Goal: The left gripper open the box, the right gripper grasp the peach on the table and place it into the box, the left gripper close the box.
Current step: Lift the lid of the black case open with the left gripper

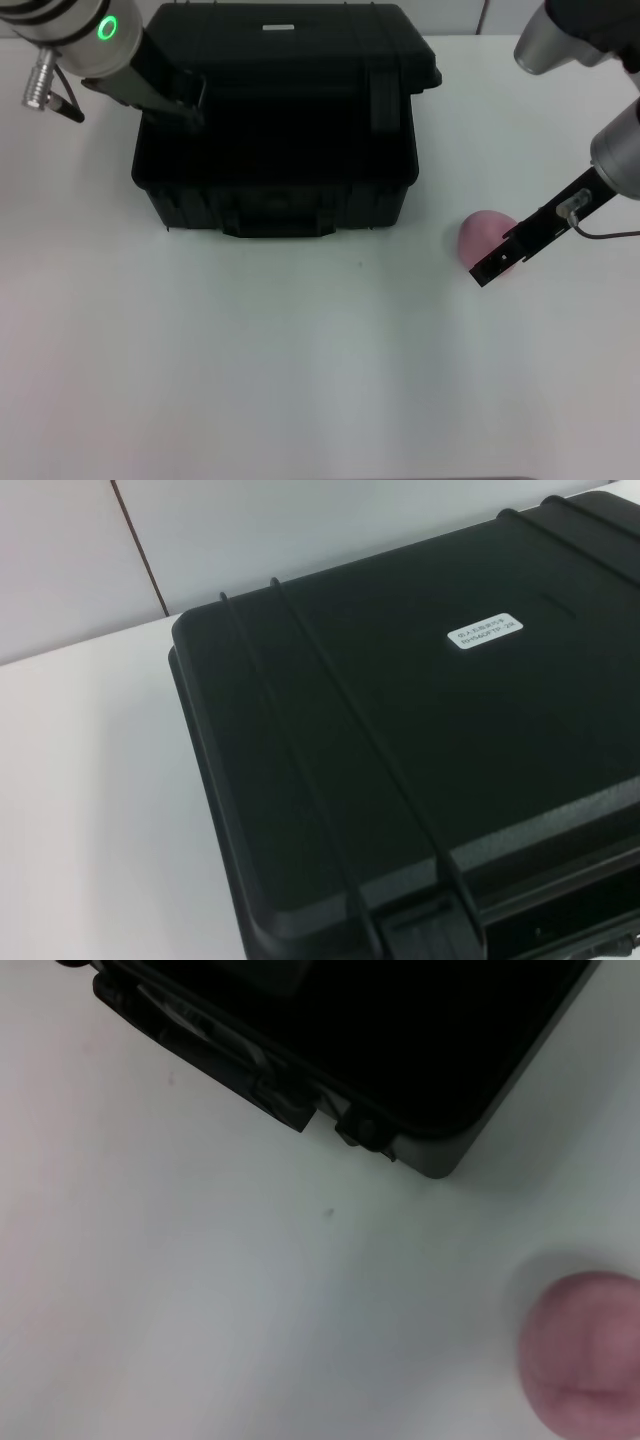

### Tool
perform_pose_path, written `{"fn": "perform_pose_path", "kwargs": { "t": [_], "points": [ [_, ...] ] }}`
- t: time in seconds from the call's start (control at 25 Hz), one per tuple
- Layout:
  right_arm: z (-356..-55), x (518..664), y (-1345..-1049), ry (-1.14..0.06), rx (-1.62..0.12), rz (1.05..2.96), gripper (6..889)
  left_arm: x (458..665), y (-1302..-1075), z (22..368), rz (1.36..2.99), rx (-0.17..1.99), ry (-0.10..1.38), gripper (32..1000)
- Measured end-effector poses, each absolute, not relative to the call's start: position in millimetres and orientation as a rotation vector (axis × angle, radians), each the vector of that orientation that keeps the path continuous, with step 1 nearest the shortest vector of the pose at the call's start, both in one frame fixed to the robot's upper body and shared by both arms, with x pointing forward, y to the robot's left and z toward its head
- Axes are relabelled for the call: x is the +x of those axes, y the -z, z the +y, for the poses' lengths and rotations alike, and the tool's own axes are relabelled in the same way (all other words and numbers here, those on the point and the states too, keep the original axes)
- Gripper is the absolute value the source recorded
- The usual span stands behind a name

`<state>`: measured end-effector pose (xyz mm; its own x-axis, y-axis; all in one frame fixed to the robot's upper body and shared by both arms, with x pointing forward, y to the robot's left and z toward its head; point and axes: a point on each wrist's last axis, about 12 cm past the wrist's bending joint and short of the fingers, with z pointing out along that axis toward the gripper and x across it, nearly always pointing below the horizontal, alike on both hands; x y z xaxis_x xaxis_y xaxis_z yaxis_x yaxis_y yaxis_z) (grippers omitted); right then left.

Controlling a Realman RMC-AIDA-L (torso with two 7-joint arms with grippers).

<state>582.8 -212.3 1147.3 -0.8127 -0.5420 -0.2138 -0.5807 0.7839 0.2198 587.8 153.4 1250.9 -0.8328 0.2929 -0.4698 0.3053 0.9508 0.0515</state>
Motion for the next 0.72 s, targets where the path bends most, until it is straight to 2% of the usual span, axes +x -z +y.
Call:
{"fn": "perform_pose_path", "kwargs": {
  "t": [0.72],
  "points": [
    [-212,582.9,-1147,-0.417,-0.899,2.834,846,592,-1266,156,2.571,0.426,0.061,384]
  ]
}}
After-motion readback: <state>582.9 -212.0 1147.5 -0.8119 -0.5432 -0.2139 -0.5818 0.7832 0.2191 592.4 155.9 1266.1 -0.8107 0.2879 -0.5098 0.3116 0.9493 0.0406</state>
